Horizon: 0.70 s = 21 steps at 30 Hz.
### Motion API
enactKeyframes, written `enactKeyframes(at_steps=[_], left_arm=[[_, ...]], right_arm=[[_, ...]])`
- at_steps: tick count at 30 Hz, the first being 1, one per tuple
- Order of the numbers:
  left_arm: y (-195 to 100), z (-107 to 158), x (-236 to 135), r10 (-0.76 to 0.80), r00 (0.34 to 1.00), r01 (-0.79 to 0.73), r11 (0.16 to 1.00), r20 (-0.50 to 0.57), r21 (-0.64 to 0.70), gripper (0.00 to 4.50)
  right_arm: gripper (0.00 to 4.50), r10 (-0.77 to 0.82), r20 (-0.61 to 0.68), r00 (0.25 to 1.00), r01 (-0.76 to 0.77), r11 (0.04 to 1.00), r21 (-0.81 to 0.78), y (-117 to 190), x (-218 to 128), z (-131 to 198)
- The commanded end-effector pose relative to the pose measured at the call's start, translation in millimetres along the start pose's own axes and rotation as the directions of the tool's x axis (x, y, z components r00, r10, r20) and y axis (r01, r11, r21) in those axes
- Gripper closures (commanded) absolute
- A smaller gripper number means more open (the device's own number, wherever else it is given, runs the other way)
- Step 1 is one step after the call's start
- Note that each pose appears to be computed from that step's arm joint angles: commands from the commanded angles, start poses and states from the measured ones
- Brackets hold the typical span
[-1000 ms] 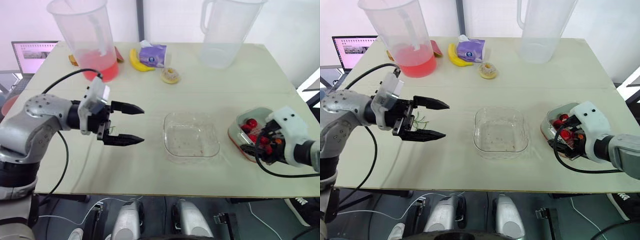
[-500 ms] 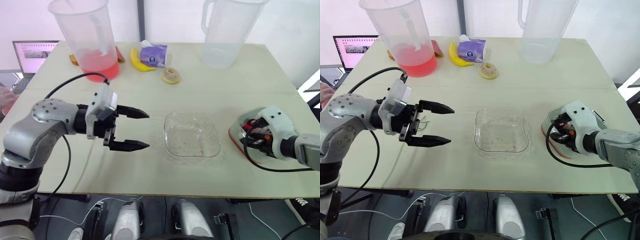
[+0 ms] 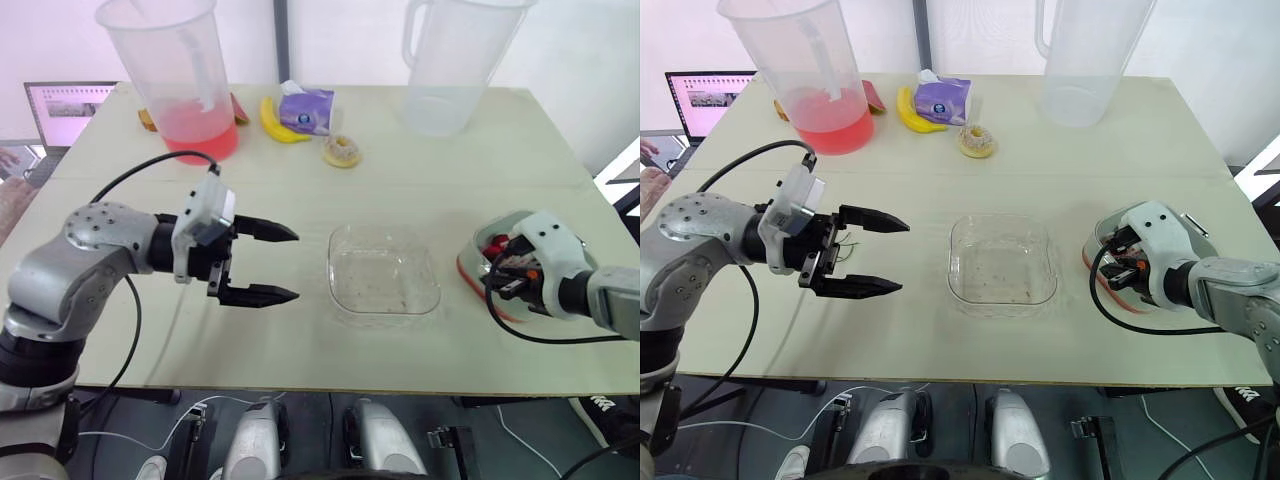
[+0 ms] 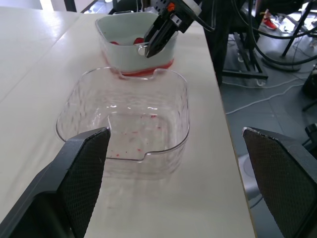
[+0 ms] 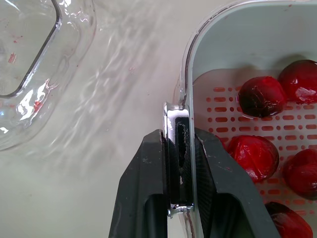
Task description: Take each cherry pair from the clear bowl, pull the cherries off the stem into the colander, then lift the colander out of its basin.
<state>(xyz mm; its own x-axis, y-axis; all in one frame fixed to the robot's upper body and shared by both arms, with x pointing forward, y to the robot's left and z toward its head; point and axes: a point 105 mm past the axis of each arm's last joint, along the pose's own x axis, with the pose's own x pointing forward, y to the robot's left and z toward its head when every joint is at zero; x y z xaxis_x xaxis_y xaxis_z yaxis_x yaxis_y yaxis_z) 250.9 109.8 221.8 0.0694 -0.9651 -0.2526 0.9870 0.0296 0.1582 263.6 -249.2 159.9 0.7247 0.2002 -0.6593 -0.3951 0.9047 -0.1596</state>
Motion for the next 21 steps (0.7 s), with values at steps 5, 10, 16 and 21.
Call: enactKeyframes(at_steps=[5, 10, 16, 21], left_arm=[[2.9, 6.4, 0.9, -0.004, 1.000, 0.003, 0.999, 0.009, 0.033, 0.00], [3.4, 5.0, 2.8, -0.011, 1.000, 0.011, 0.999, 0.011, 0.035, 0.00], [4.6, 4.1, 4.6, -0.021, 1.000, 0.021, 0.999, 0.015, 0.036, 0.00], [5.5, 2.8, 6.6, -0.028, 0.999, 0.027, 0.999, 0.018, 0.037, 0.00]], right_arm=[[4.29, -0.076, 0.082, 0.994, 0.080, 0.996, -0.049, -11.8, -26.5, 27.2], [4.29, -0.090, 0.100, 0.991, 0.096, 0.994, -0.060, -13.4, -38.8, 38.0], [4.29, -0.091, 0.107, 0.990, 0.098, 0.993, -0.067, -11.1, -45.5, 44.1], [4.29, -0.089, 0.087, 0.992, 0.092, 0.995, -0.034, -11.9, -41.6, 34.2]])
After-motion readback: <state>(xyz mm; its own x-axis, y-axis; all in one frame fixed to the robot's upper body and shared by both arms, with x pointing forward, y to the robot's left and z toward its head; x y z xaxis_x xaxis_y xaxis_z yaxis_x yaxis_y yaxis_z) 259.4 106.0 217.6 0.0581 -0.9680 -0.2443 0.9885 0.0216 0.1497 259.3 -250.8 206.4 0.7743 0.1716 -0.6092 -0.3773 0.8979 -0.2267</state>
